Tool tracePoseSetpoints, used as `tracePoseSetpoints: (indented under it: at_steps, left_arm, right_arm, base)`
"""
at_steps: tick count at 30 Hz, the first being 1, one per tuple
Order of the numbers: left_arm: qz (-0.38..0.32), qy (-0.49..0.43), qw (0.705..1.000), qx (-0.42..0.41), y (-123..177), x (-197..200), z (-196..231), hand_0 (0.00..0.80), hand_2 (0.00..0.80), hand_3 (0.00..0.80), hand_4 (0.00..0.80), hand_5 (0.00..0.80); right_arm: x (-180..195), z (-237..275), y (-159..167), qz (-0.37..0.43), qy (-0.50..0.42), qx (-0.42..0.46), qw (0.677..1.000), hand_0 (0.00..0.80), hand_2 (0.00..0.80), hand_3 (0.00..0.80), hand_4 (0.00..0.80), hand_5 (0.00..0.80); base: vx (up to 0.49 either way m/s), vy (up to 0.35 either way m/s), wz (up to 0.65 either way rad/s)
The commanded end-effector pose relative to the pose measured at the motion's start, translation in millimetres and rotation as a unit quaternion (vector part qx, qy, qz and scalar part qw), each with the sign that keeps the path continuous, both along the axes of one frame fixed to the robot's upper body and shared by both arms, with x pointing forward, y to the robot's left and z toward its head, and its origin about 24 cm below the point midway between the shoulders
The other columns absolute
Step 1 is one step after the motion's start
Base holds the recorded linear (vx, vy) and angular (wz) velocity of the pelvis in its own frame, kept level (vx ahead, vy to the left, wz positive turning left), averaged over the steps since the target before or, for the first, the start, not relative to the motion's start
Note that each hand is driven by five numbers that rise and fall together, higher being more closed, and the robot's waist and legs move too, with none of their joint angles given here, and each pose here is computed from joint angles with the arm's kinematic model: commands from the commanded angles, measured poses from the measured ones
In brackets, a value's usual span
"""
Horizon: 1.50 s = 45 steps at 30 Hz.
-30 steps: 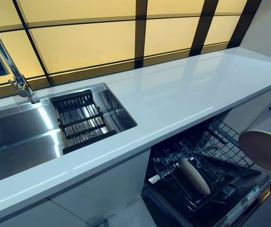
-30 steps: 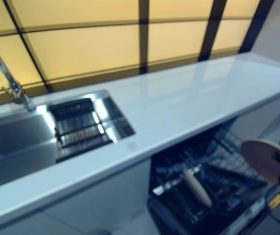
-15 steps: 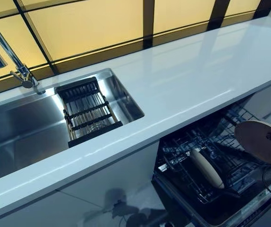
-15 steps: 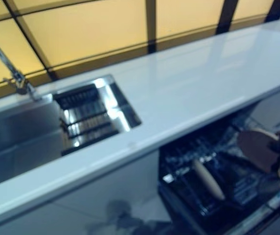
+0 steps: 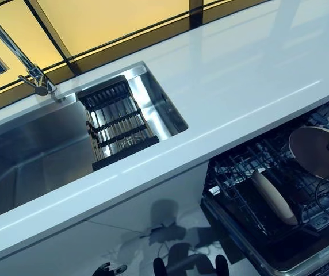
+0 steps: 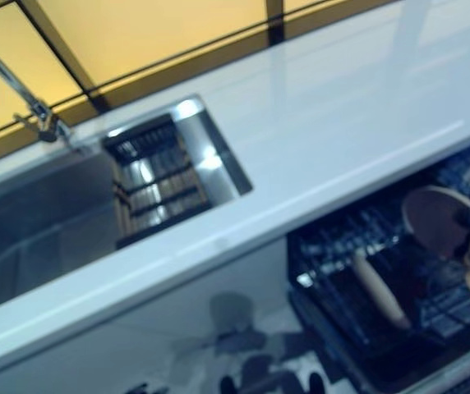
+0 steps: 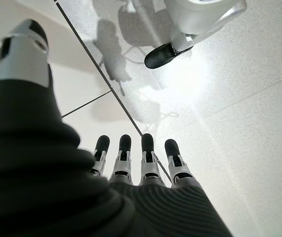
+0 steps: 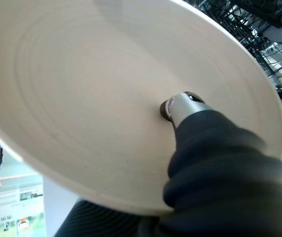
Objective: Take plates into dishwasher
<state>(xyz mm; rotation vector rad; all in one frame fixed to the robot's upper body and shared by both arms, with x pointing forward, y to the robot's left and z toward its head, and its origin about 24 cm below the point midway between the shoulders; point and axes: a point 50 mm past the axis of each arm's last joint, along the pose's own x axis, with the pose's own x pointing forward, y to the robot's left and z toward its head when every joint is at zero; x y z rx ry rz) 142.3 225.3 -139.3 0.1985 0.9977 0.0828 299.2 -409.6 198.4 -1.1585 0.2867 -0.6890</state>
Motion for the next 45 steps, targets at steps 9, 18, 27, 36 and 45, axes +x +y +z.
tracePoseSetpoints:
  at_steps: [9, 18, 27, 36, 45]
  left_arm:
    - [-0.014, -0.025, 1.000, 0.013, 10, 15, 8, 0.000, 0.000, 0.000, 0.000, 0.000]
    - [-0.024, -0.030, 0.999, 0.010, 9, 15, 8, 0.000, 0.000, 0.000, 0.000, 0.000]
    - [-0.030, -0.034, 0.999, 0.009, 7, 18, 9, 0.000, 0.000, 0.000, 0.000, 0.000]
    - [-0.034, -0.036, 0.999, -0.005, 1, 17, 7, 0.000, 0.000, 0.000, 0.000, 0.000]
    - [-0.032, -0.028, 0.999, -0.004, 1, 13, 6, 0.000, 0.000, 0.000, 0.000, 0.000]
  right_arm:
    - [2, 40, -9, -0.031, -0.018, -0.020, 0.999, 0.800, 0.800, 0.800, 0.800, 0.800]
    - [-6, 15, -23, -0.059, 0.028, 0.024, 0.998, 0.800, 0.800, 0.800, 0.800, 0.800]
    - [-4, 6, -24, -0.057, 0.041, 0.061, 0.996, 0.800, 0.800, 0.800, 0.800, 0.800]
    - [6, -1, -15, -0.036, 0.044, 0.082, 0.995, 0.800, 0.800, 0.800, 0.800, 0.800]
    - [2, 1, -20, -0.052, 0.015, 0.092, 0.994, 0.000, 0.000, 0.000, 0.000, 0.000]
  base:
    - [-0.029, 0.005, 0.01]
    - [0.000, 0.000, 0.00]
    - [0.000, 0.000, 0.00]
    - [0.000, 0.000, 0.00]
    - [0.011, -0.009, 0.02]
